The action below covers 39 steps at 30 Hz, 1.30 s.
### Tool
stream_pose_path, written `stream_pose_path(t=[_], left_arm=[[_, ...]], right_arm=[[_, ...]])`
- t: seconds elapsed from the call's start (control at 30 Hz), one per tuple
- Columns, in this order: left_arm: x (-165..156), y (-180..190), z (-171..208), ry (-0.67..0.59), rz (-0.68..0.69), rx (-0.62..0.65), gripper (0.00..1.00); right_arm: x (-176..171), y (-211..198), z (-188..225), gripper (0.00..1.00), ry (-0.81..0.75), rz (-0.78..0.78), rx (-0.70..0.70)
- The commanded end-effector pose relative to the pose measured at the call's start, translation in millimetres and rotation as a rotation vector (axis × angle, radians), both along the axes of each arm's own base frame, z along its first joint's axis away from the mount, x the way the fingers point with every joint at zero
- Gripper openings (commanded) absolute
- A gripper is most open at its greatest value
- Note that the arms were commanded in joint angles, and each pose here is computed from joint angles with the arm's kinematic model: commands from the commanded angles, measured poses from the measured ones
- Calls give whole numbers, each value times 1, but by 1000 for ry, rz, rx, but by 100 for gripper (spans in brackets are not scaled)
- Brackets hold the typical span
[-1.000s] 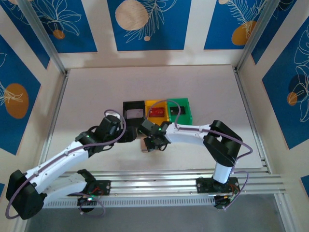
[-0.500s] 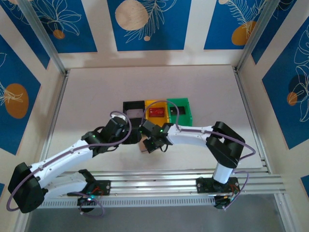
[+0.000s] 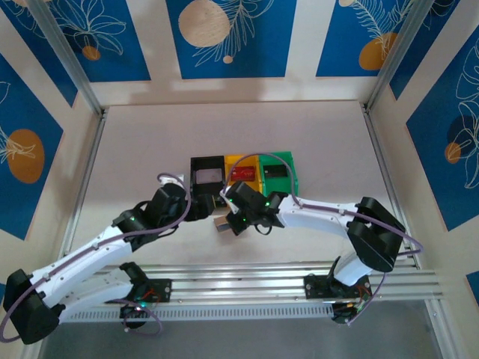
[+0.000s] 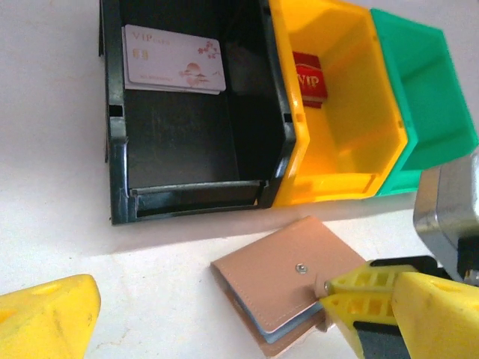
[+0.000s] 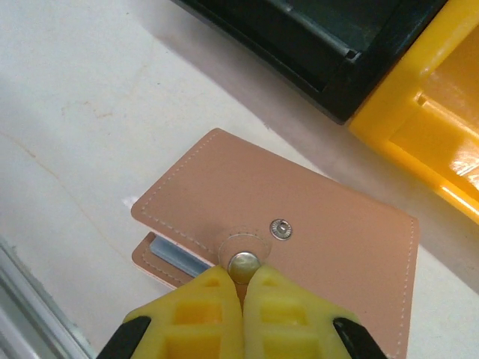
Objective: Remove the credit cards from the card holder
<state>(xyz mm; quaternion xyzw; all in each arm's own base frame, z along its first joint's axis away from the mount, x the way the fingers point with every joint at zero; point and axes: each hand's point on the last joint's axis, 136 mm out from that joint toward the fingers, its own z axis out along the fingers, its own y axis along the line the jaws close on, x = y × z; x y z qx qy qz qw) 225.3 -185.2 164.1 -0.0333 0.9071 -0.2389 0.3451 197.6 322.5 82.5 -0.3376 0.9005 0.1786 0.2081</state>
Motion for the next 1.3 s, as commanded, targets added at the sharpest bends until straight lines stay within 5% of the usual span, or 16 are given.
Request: stream_pose_path(t=[0.0, 0.73, 1.27], left_arm=[[-2, 3, 0, -3, 21, -10, 100], [-6, 7, 3, -7, 46, -53, 100], [-9, 9, 0, 0, 56, -72, 100]], right_arm=[[-6, 2, 12, 0, -7, 48, 57], [-34, -26, 16, 0, 16, 100, 125], [-17, -72, 6, 0, 144, -177, 266]])
